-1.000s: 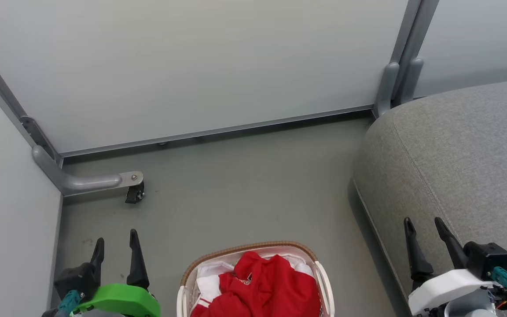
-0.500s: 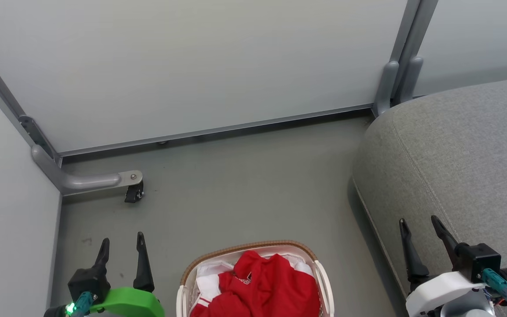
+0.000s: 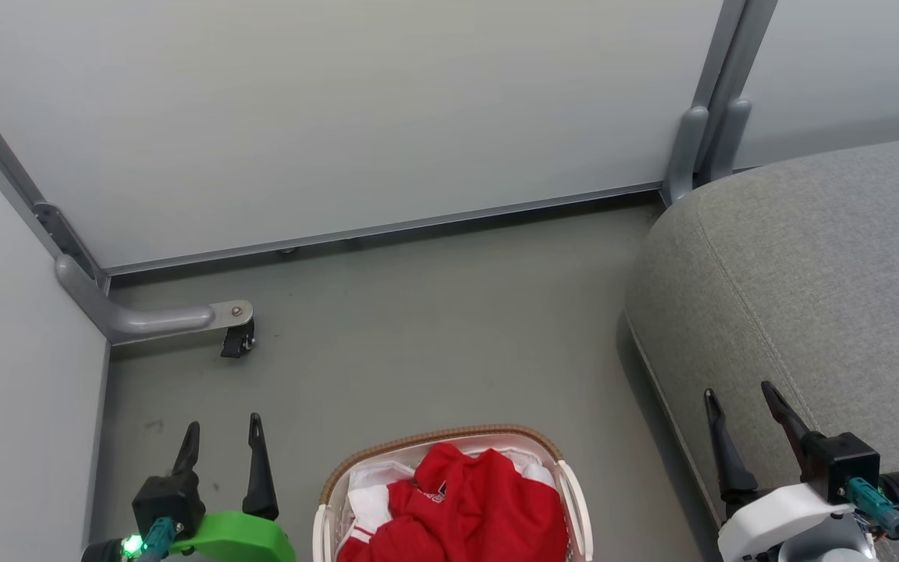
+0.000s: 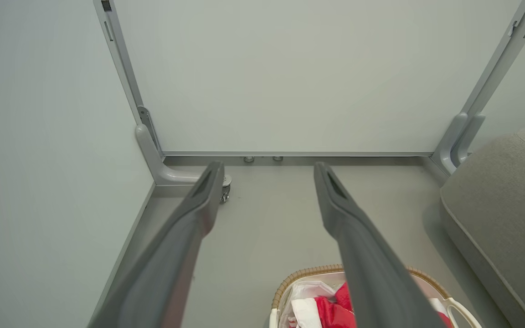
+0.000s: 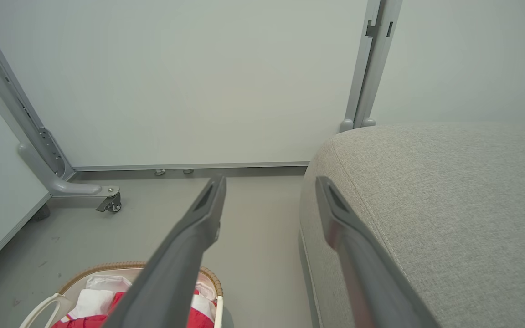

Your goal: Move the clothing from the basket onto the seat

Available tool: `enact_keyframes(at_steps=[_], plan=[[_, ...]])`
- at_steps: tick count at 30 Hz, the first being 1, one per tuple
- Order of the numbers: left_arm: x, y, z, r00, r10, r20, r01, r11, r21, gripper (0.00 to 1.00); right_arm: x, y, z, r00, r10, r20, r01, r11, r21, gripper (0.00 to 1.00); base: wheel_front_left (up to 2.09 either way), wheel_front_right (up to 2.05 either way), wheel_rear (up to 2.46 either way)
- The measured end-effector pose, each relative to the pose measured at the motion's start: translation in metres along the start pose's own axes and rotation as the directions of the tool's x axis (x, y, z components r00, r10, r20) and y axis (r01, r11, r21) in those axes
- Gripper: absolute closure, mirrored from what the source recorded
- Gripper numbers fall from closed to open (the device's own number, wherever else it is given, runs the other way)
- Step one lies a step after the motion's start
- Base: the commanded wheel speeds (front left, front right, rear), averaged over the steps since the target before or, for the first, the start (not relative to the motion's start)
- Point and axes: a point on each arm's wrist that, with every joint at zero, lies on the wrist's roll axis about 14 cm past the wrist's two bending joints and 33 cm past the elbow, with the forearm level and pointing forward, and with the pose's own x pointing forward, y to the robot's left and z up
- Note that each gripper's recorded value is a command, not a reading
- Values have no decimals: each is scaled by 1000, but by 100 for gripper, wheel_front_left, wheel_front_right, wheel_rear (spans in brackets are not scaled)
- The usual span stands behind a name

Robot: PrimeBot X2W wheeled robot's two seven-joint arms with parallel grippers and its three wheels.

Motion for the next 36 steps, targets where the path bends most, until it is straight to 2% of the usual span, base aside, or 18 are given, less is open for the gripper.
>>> enact_keyframes(at_steps=[21, 30, 36], plan=[[6, -8, -7, 999, -28, -24, 28, 1000, 12, 0, 3, -3, -7, 1000, -10, -21, 10, 1000, 5, 0, 0, 0, 0], [20, -40, -38, 982, -141, -124, 147, 988, 41, 0, 21, -8, -13, 999, -20, -33, 20, 1000, 4, 0, 0, 0, 0], [23, -62, -94, 918, -245, -311, 283, 955, 83, 0, 37, -11, -23, 998, -23, -56, 24, 1000, 8, 0, 0, 0, 0]])
